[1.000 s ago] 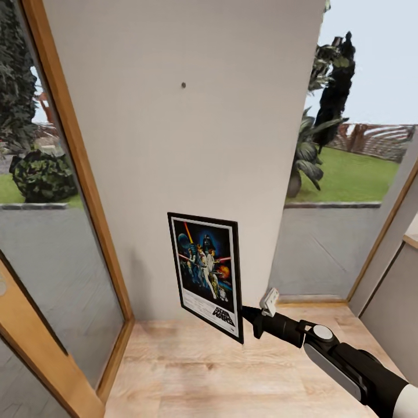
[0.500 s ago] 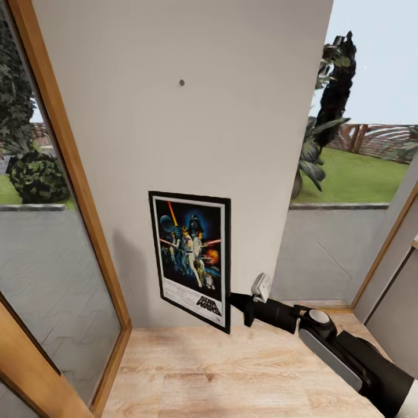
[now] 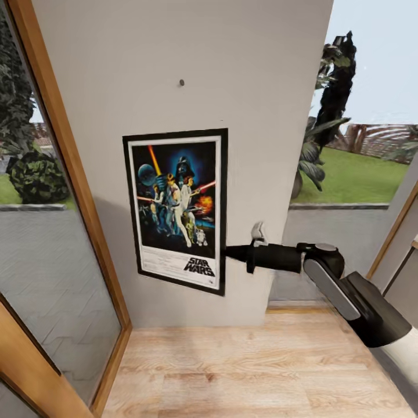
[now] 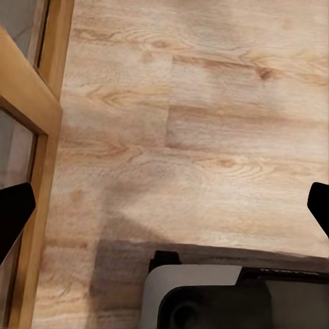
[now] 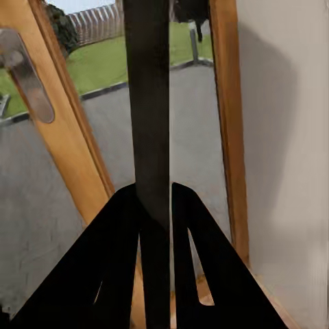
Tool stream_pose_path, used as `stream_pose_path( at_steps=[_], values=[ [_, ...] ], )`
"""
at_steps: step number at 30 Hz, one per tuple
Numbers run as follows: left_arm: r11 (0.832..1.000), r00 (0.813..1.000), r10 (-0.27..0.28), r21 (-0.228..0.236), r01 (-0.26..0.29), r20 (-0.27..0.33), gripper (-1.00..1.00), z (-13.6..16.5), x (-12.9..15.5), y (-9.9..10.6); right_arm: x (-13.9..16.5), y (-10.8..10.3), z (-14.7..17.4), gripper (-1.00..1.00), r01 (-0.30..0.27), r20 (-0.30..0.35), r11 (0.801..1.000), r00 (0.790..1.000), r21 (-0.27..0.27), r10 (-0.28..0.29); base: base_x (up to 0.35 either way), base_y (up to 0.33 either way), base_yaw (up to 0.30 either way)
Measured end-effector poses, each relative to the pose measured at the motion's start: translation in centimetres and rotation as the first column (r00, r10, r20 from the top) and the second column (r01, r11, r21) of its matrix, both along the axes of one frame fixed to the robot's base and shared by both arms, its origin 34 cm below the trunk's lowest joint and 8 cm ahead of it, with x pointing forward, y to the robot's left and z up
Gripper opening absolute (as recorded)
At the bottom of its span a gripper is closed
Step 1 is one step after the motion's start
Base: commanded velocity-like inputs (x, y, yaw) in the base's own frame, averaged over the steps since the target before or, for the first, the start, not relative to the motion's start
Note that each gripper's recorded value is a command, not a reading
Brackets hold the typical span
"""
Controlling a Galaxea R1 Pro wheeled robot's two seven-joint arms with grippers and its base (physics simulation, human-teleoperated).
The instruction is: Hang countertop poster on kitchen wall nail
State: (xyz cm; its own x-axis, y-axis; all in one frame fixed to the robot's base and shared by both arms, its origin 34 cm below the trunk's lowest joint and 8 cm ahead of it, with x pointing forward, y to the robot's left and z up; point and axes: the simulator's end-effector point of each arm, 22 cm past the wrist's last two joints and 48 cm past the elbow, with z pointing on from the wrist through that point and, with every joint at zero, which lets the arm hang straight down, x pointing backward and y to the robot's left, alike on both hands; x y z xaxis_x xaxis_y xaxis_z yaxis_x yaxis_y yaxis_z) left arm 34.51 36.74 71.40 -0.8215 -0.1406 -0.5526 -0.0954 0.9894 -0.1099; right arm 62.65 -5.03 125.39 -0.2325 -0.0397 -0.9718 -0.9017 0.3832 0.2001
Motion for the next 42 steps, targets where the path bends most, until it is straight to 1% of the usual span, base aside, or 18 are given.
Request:
stream_pose_path(
  at_steps=[1,2,4,5,6,7,8,9,13,16,19,33,36,42],
  values=[
    [1.000,1.000,0.000,0.000,0.000,0.000,1.00,0.0,0.0,0.0,0.3,0.2,1.5,-1.00,-0.008,0.010,1.000,1.000,-0.008,0.008,0.000,0.000,0.000],
    [1.000,1.000,0.000,0.000,0.000,0.000,1.00,0.0,0.0,0.0,1.1,0.5,4.9,-1.00,-0.014,0.027,1.000,1.000,-0.028,0.015,0.000,0.000,0.000],
    [1.000,1.000,0.000,0.000,0.000,0.001,1.00,0.0,0.0,0.0,1.2,0.4,7.5,-1.00,-0.024,0.036,0.999,0.999,-0.025,0.025,0.000,0.000,0.000],
    [1.000,1.000,-0.001,0.000,0.001,0.000,1.00,0.0,0.0,0.0,0.4,-0.5,12.4,-1.00,-0.090,0.008,0.995,0.996,0.038,0.090,0.000,0.000,0.000],
    [1.000,1.000,-0.001,0.000,0.001,0.002,1.00,0.0,0.0,0.0,0.0,-1.0,15.4,-1.00,-0.104,0.034,0.992,0.994,0.071,0.102,0.000,0.000,0.000],
    [1.000,1.000,-0.001,0.000,0.001,0.001,1.00,0.0,0.0,0.0,0.6,-1.7,16.5,-1.00,-0.089,0.042,0.993,0.995,0.076,0.086,0.000,0.000,0.000],
    [1.000,1.000,-0.002,-0.001,0.002,0.001,1.00,0.0,0.0,-0.1,0.6,-2.0,17.2,-1.00,-0.090,0.042,0.992,0.995,0.084,0.086,0.000,0.000,0.000],
    [1.000,1.000,-0.001,-0.001,0.001,0.001,1.00,0.0,0.0,0.0,1.0,-2.8,19.3,-1.00,-0.084,0.053,0.991,0.995,0.101,0.079,0.000,0.000,0.000],
    [1.000,1.000,-0.001,-0.001,0.001,0.001,1.00,0.0,0.0,0.0,1.6,-3.4,20.8,-1.00,-0.081,0.052,0.990,0.996,0.115,0.075,0.000,0.000,0.000],
    [1.000,1.000,-0.001,-0.001,0.001,0.001,1.00,0.0,0.0,0.0,1.2,-3.7,21.7,-1.00,-0.116,0.051,0.985,0.993,0.130,0.110,0.000,0.000,0.000],
    [1.000,1.000,-0.001,-0.001,0.001,0.002,1.00,0.0,0.0,0.0,1.0,-3.9,22.1,-1.00,-0.131,0.053,0.982,0.991,0.134,0.125,0.000,0.000,0.000],
    [1.000,1.000,-0.001,-0.002,0.001,0.003,1.00,0.1,0.1,0.0,0.8,-3.8,21.9,-1.00,-0.146,0.047,0.981,0.989,0.130,0.141,0.000,0.000,0.000],
    [1.000,1.000,-0.001,-0.002,0.001,0.003,1.00,0.1,0.1,0.0,1.1,-4.3,21.6,-1.00,-0.142,0.033,0.982,0.990,0.129,0.138,0.000,0.000,0.000],
    [1.000,1.000,-0.001,-0.002,0.001,0.003,1.00,0.1,0.1,0.0,0.2,-4.6,21.2,-1.00,-0.186,0.021,0.974,0.982,0.132,0.185,0.000,0.000,0.000]
  ],
)
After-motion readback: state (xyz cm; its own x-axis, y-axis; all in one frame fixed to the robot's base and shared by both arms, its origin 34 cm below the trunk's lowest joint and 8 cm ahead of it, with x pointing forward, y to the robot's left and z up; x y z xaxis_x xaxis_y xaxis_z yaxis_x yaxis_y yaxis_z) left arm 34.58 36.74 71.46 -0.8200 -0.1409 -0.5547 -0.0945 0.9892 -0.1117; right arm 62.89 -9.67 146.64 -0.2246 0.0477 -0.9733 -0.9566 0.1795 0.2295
